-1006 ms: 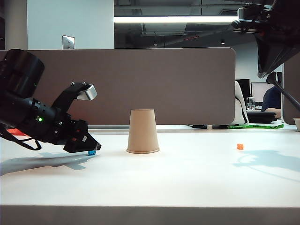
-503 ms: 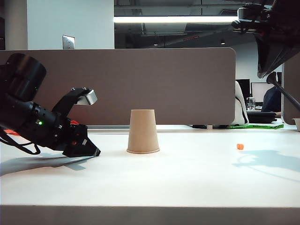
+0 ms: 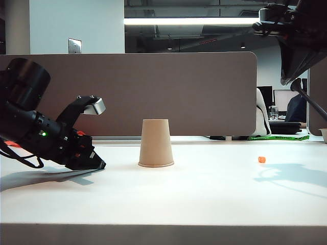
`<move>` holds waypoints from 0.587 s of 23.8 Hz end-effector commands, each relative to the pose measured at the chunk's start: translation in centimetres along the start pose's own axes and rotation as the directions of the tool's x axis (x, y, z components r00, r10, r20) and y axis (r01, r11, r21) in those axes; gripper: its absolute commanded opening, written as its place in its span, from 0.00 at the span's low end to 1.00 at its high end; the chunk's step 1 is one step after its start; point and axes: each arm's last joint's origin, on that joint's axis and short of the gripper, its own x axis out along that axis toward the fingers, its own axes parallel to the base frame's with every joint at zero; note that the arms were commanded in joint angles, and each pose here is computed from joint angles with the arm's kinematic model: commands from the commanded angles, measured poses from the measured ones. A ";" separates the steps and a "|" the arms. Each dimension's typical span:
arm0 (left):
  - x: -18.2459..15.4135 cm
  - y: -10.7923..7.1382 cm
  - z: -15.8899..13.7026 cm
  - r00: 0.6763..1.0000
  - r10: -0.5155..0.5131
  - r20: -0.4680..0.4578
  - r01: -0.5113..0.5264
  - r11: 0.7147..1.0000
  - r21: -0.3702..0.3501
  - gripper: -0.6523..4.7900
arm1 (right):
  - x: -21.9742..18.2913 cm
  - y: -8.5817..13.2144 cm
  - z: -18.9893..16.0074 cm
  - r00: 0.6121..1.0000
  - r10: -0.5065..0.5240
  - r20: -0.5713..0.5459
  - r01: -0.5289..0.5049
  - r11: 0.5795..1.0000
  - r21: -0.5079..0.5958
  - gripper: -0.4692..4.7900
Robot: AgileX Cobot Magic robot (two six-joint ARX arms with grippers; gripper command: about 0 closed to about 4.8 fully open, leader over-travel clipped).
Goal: Throw the dice onto the paper cup, compare its value with the values of the other dice on the table, place the die with the higher value on the paper cup, and take no action if both dice have the same value.
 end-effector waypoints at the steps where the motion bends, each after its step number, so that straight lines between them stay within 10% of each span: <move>1: 0.0 0.0 0.1 1.000 0.002 0.007 -0.002 1.000 0.000 0.24 | -0.2 0.0 0.2 1.000 0.002 0.018 -0.002 1.000 0.006 0.08; 14: -0.6 0.6 3.2 0.961 -0.011 0.276 0.023 0.999 -0.041 0.24 | -0.2 0.0 0.3 1.000 0.003 0.025 -0.003 1.000 0.006 0.08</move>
